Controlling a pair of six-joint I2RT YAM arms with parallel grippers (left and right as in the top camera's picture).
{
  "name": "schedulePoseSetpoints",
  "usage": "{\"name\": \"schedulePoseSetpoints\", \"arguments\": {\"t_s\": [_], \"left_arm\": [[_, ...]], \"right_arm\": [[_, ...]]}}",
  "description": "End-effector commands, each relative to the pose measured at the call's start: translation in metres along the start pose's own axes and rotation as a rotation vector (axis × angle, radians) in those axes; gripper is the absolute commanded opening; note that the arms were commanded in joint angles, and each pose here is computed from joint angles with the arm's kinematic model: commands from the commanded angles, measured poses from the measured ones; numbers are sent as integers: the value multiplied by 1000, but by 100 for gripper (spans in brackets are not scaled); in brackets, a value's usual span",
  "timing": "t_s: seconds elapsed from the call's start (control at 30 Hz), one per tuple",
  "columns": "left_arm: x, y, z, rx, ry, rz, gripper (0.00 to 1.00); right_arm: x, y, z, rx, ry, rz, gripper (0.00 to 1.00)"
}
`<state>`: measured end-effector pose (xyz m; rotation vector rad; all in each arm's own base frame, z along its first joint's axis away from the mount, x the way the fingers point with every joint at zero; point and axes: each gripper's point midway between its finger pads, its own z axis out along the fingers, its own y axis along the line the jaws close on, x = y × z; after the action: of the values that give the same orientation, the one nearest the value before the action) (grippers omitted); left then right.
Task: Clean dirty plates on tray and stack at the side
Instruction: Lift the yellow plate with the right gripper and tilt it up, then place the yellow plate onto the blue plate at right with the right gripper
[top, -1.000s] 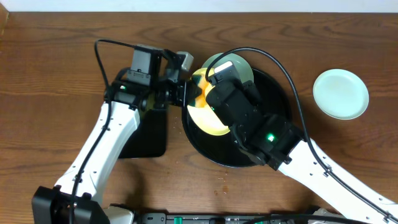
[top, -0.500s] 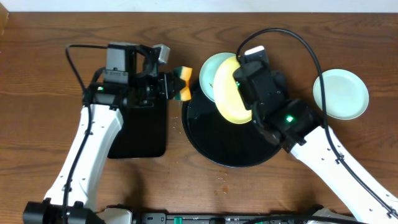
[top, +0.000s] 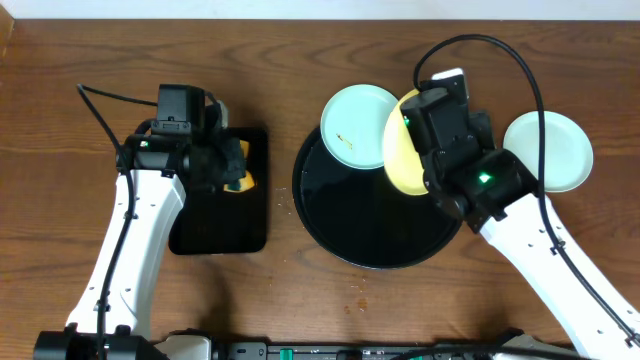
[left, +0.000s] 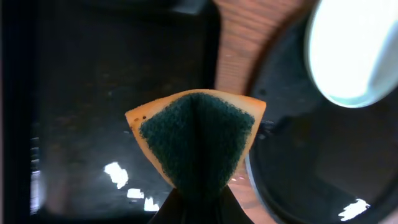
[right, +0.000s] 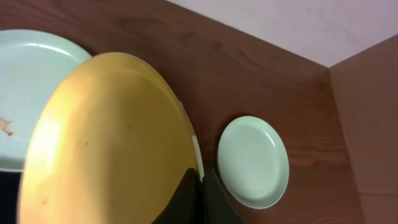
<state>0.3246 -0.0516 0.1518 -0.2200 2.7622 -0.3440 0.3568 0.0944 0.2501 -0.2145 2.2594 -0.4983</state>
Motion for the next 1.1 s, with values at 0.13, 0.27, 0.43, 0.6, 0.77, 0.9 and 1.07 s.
{"name": "schedulePoseSetpoints", "arguments": {"t_s": [0.13, 0.27, 0.43, 0.6, 0.77, 0.9, 1.07], "left_arm": [[-2, 16, -2, -84, -21, -11, 8], [-1, 16, -2, -84, -17, -12, 8], [1, 16, -2, -86, -11, -13, 8], [4, 17, -2, -89, 3, -12, 8], [6, 17, -2, -91, 12, -13, 8], [6, 18, -2, -91, 12, -13, 8], [6, 18, -2, -91, 12, -13, 8]], "right_arm": [[-2, -7, -31, 173, -59, -63, 1], [-6, -18, -37, 256, -84, -66, 1], [4, -20, -9, 118, 4, 47, 1], [16, -57, 32, 18, 103, 247, 1], [43, -135, 66, 22, 174, 505, 1], [68, -190, 91, -21, 183, 711, 1], [116, -232, 125, 22, 263, 872, 1]]}}
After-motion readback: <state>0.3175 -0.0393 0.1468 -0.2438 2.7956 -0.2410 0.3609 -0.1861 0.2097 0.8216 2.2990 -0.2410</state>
